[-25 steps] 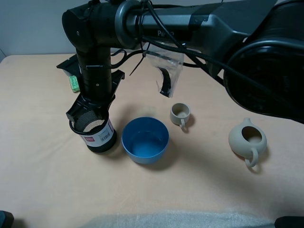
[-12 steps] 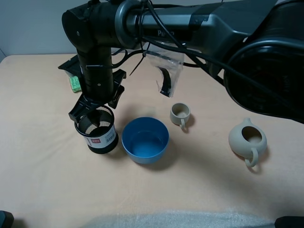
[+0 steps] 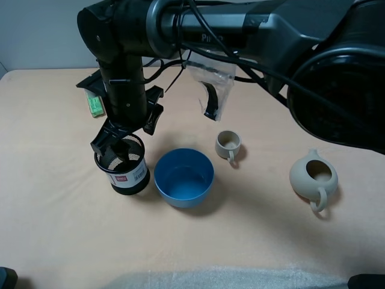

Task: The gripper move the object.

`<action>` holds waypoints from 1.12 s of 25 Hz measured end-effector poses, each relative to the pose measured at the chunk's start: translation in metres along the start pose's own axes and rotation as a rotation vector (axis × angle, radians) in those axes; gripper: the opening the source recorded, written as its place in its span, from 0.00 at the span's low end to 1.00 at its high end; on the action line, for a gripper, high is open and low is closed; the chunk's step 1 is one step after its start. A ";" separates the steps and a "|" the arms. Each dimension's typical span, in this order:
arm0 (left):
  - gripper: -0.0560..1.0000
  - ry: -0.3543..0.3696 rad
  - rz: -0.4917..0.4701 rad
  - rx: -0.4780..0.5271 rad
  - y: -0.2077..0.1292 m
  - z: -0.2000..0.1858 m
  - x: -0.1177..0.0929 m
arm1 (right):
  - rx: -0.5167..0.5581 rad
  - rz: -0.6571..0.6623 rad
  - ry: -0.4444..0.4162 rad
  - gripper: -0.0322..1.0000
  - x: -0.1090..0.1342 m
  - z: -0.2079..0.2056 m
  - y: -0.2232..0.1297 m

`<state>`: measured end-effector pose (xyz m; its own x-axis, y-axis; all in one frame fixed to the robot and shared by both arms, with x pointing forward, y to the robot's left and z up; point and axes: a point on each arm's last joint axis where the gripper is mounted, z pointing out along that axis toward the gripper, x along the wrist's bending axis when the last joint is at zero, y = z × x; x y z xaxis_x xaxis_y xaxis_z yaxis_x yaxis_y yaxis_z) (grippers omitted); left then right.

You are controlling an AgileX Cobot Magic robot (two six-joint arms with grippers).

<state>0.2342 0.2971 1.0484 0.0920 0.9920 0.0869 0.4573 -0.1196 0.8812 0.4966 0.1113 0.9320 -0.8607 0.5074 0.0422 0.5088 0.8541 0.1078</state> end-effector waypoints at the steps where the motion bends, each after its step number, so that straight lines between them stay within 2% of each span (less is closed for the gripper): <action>1: 0.99 0.000 0.000 0.000 0.000 0.000 0.000 | -0.009 -0.001 -0.001 0.57 0.000 -0.005 0.000; 8: 0.99 0.000 0.000 0.000 0.000 0.000 0.000 | -0.078 -0.004 -0.005 0.60 0.001 -0.040 0.003; 14: 0.99 0.000 0.000 0.000 0.000 0.000 0.000 | -0.157 0.003 -0.010 0.66 -0.002 -0.079 0.000; 18: 0.99 0.000 0.000 0.000 0.000 0.000 0.000 | -0.211 0.030 -0.016 0.70 -0.012 -0.106 -0.005; 28: 0.99 0.000 0.000 0.000 0.000 0.000 0.000 | -0.333 0.106 -0.038 0.70 -0.041 -0.170 -0.028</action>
<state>0.2342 0.2971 1.0484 0.0920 0.9920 0.0869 0.4573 -0.1196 0.8812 0.5148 0.0475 1.0959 -0.7988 0.6006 0.0341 0.5559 0.7153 0.4234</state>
